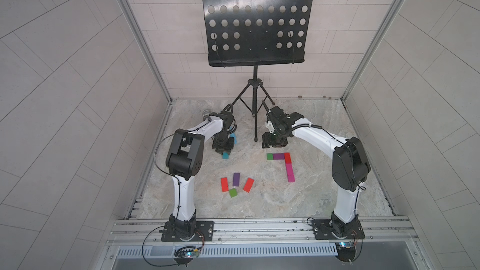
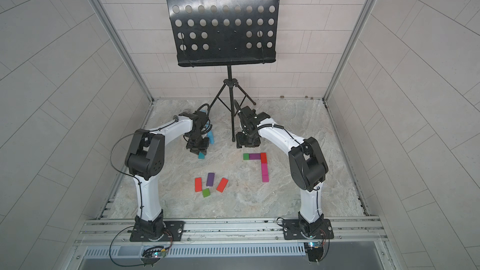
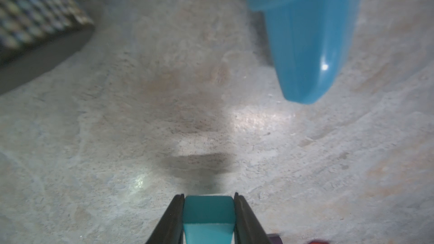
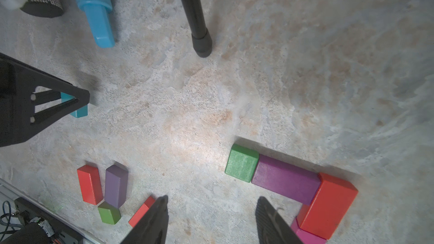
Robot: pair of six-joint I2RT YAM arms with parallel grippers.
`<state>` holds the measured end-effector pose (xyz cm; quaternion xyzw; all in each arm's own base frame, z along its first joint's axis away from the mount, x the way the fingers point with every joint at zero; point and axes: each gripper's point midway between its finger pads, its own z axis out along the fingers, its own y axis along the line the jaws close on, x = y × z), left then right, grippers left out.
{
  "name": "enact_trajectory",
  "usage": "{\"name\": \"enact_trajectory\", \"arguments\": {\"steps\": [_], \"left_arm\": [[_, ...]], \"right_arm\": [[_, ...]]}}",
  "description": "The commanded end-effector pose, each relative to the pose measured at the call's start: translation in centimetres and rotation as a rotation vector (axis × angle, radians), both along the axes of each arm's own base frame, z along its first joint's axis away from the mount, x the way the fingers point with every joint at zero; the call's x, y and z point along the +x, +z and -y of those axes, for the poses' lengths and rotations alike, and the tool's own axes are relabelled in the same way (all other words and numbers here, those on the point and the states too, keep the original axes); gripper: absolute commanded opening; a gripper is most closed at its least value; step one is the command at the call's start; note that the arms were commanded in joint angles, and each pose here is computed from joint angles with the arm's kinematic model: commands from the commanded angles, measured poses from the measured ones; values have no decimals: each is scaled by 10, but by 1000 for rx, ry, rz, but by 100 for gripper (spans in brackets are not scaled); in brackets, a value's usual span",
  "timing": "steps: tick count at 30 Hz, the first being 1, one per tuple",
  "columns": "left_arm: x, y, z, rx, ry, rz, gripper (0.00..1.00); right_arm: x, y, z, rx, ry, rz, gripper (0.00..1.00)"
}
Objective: Assemble the number 7 with building blocks
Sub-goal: Place the building block at the center of the board.
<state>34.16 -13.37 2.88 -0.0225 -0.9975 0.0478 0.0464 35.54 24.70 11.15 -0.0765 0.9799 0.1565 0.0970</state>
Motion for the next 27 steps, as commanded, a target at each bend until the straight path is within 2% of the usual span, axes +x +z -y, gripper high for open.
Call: {"name": "enact_trajectory", "arguments": {"steps": [1, 15, 22, 27], "left_arm": [[0, 3, 5, -21, -12, -7, 27], [-4, -4, 8, -32, 22, -34, 31], [-2, -1, 9, -37, 26, -27, 35], [-3, 1, 9, -40, 30, -21, 42]], "right_arm": [[-1, 1, 3, -32, -25, -6, 62], [-1, -3, 4, -45, -37, -17, 62], [0, -4, 3, -45, -36, -21, 62], [2, -1, 5, -52, -43, -7, 63]]}}
